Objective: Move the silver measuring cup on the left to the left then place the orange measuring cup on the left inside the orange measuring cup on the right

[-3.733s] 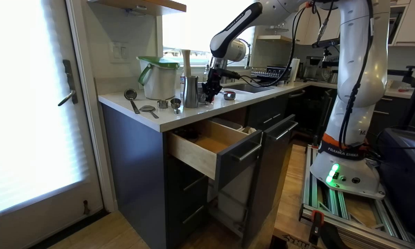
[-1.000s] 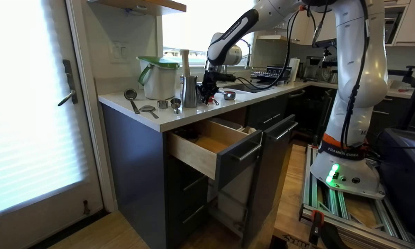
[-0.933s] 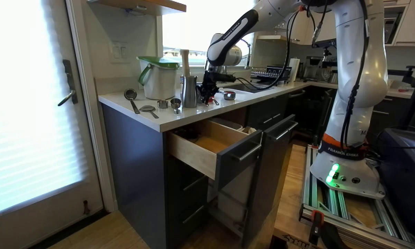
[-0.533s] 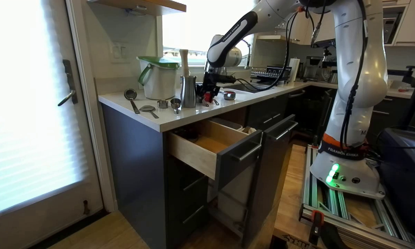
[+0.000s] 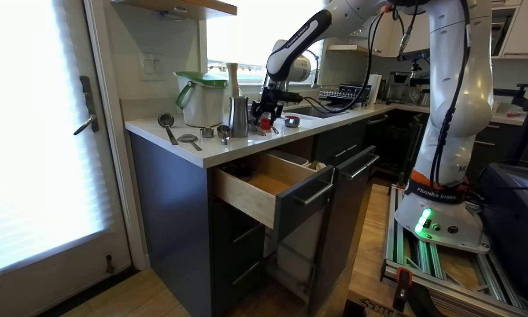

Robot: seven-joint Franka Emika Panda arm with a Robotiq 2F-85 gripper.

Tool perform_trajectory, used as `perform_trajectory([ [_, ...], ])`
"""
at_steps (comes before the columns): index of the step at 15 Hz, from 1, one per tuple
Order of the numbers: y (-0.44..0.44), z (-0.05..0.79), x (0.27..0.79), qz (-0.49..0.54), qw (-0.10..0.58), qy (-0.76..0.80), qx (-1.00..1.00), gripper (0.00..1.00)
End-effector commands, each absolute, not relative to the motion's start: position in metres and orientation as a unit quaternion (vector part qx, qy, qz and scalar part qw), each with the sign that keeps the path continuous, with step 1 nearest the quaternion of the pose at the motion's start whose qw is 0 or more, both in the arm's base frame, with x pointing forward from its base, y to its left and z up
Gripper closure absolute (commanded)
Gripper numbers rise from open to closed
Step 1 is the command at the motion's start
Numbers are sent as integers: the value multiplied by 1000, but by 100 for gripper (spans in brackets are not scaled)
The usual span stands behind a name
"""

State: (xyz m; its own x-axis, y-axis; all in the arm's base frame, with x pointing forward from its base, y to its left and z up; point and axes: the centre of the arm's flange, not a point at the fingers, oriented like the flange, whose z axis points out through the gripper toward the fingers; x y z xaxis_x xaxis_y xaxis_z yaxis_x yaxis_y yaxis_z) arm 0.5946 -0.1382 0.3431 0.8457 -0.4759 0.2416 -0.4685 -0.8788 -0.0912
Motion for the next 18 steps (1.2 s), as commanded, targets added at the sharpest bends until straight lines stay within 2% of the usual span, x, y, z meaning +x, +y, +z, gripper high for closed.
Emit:
perform_trajectory([
  [1, -147, 351, 575, -128, 18, 255, -958, 16],
  [4, -160, 350, 569, -133, 9, 270, -954, 32],
  [6, -169, 348, 566, -132, 1, 278, -951, 34],
  [7, -173, 346, 565, -134, -3, 282, -950, 40],
  [9, -181, 343, 564, -145, -11, 282, -948, 46],
  [10, -184, 341, 564, -149, -16, 282, -948, 55],
  [11, -186, 339, 564, -152, -18, 281, -948, 51],
  [12, -188, 336, 564, -155, -20, 280, -947, 53],
  [13, -190, 334, 565, -158, -23, 280, -947, 60],
  [14, -190, 332, 565, -159, -23, 278, -947, 60],
  [15, -191, 330, 566, -161, -24, 278, -947, 68],
  [18, -190, 325, 567, -158, -23, 277, -948, 68],
])
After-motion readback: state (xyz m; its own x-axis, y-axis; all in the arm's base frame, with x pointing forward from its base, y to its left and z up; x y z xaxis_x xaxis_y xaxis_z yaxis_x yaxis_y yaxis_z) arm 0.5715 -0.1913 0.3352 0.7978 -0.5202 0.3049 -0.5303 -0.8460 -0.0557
